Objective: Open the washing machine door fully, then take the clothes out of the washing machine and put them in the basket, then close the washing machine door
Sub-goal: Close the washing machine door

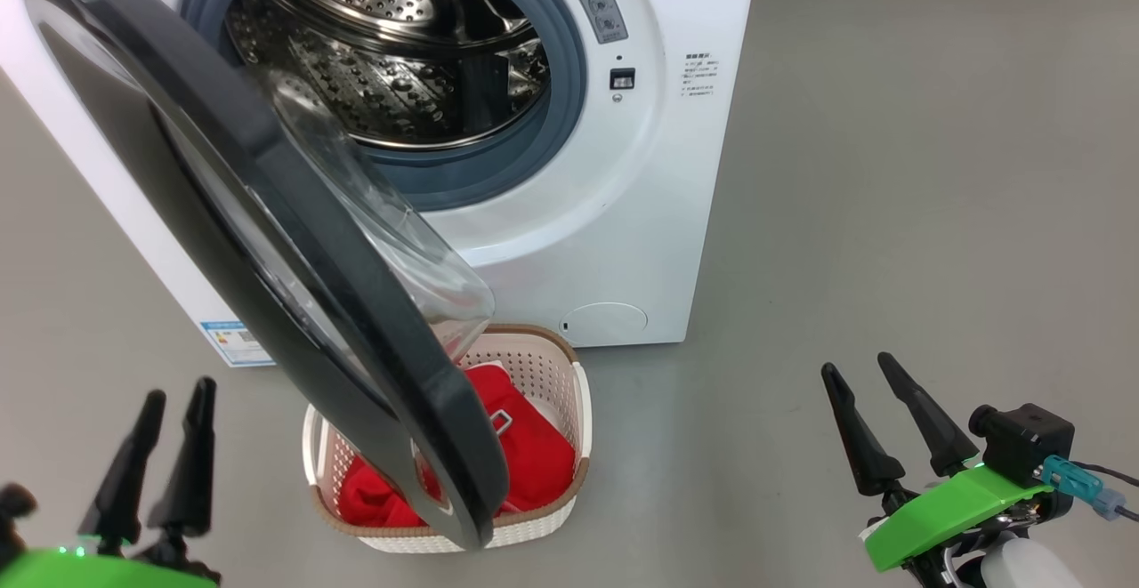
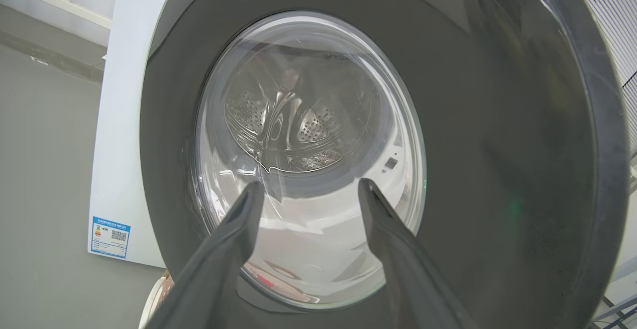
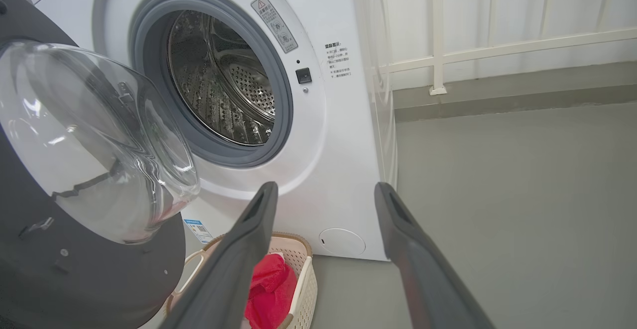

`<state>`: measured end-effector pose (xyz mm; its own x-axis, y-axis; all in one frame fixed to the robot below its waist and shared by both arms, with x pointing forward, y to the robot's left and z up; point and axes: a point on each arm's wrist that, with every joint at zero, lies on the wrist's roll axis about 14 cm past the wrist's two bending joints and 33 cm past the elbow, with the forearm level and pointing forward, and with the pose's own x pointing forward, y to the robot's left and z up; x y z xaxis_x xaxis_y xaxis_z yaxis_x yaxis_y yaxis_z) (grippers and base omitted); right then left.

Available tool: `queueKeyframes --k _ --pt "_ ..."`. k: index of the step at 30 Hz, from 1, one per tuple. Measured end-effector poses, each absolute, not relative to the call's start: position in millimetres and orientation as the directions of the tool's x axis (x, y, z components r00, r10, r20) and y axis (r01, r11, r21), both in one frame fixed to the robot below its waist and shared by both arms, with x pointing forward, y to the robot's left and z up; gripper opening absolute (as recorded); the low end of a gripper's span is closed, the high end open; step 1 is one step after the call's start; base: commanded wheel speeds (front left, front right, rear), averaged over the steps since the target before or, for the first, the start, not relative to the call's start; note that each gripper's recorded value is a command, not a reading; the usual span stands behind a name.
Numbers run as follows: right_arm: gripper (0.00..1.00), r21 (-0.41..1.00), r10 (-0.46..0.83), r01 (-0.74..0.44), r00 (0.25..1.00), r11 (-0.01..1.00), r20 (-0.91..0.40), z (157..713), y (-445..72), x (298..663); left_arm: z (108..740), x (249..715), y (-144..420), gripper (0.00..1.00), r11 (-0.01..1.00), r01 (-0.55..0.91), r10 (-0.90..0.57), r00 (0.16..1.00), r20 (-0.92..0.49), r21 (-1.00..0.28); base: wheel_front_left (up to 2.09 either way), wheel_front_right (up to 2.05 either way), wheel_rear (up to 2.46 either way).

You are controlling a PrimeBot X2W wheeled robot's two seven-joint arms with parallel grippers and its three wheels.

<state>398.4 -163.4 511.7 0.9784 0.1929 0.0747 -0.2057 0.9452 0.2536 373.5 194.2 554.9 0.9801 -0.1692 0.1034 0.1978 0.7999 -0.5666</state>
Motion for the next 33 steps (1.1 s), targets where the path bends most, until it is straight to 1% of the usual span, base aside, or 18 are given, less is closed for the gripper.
queueKeyframes --k 4,7,14,24,33 --pt "1.00 0.253 0.193 -0.206 0.978 0.945 0.076 512.0 -163.5 399.3 544.9 368.5 192.5 1.00 0.835 0.192 -0.155 0.981 0.116 -0.516 0.00 0.00 0.00" --pt "1.00 0.252 0.194 -0.208 0.978 0.945 0.077 512.5 -163.3 399.6 542.1 366.9 192.6 1.00 0.841 0.187 -0.134 0.981 0.139 -0.507 0.00 0.00 0.00" --pt "1.00 0.251 0.192 -0.207 0.978 0.946 0.083 514.5 -164.2 398.7 518.3 360.7 187.2 1.00 0.868 0.147 -0.110 0.988 0.104 -0.474 0.00 0.00 0.00" --pt "1.00 0.246 0.194 -0.209 0.978 0.947 0.082 514.2 -165.0 399.7 517.7 362.1 182.7 1.00 0.929 0.130 -0.096 0.989 0.113 -0.347 0.00 0.00 0.00" --pt "1.00 0.243 0.196 -0.210 0.977 0.947 0.081 514.0 -165.4 400.3 518.8 363.1 183.5 1.00 0.939 0.102 -0.064 0.990 0.123 -0.329 0.00 0.00 0.00"
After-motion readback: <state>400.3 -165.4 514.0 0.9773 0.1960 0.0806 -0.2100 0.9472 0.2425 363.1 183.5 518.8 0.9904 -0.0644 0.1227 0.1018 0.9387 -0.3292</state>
